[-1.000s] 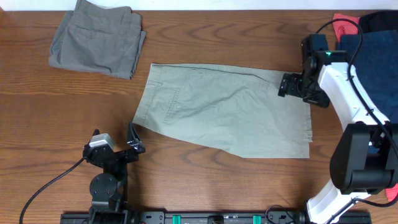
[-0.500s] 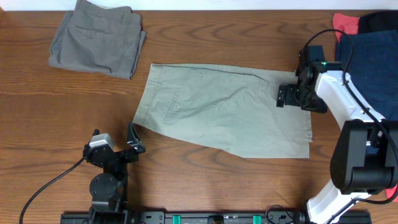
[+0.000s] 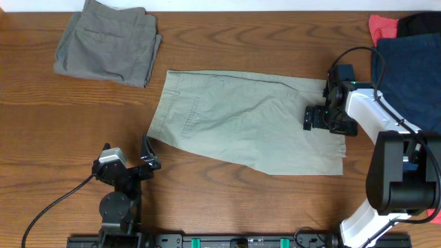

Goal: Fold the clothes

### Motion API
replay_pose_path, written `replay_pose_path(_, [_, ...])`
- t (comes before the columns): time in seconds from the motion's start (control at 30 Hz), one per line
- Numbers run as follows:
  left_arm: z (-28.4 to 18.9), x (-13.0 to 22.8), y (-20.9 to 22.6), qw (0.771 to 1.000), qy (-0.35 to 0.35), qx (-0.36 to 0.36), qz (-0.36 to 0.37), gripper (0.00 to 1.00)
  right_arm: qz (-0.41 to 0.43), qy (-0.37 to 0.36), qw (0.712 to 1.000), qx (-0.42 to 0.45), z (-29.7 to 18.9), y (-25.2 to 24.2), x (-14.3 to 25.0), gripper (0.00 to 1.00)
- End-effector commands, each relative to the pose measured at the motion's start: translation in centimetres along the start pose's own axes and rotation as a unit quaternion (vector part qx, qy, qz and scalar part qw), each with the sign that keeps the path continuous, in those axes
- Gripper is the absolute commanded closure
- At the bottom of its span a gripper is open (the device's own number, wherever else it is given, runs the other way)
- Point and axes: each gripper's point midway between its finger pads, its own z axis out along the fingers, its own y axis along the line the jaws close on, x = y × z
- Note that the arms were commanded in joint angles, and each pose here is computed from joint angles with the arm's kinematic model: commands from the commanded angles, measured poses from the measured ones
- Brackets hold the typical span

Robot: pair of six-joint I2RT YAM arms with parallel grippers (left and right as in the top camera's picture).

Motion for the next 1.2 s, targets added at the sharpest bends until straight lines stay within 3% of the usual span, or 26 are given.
replay_pose_path(0.0, [0.1,1.6,0.7,1.0,0.021,-0.014,0.012,0.02,0.005,-0.003,1.0,-0.002,-0.2,-0.8,0.4,0.01])
replay_pose_path(0.63, [0.1,1.6,0.7,1.0,0.021,-0.014,0.012,0.02,0.022,0.008,0.999,-0.03,1.9,-1.6,1.9,0.01])
replay_pose_path(0.67, [0.1,1.6,0.7,1.0,0.021,-0.014,0.012,0.02,0.022,0.008,0.999,-0.033,2.0,-1.5,1.9,0.08])
replay_pose_path(0.7, [0.1,1.6,0.7,1.0,0.021,-0.014,0.012,0.02,0.022,0.007,0.999,-0.034,2.0,-1.5,1.9,0.23])
replay_pose_path(0.77, [0.1,1.6,0.7,1.0,0.021,-0.014,0.012,0.02,0.023,0.007,0.999,-0.033,2.0,-1.5,1.9,0.43])
replay_pose_path(0.93, [0.1,1.6,0.7,1.0,0.021,-0.014,0.012,0.02,0.024,-0.001,0.999,-0.034,2.0,-1.5,1.5,0.67])
replay_pose_path(1.07, [0.1,1.6,0.7,1.0,0.021,-0.014,0.012,0.02,0.024,-0.019,0.999,-0.037,2.0,-1.4,0.6,0.98])
replay_pose_path(1.17, [0.1,1.6,0.7,1.0,0.021,-0.014,0.012,0.02,0.024,-0.048,0.998,-0.041,1.9,-1.2,-0.8,0.99])
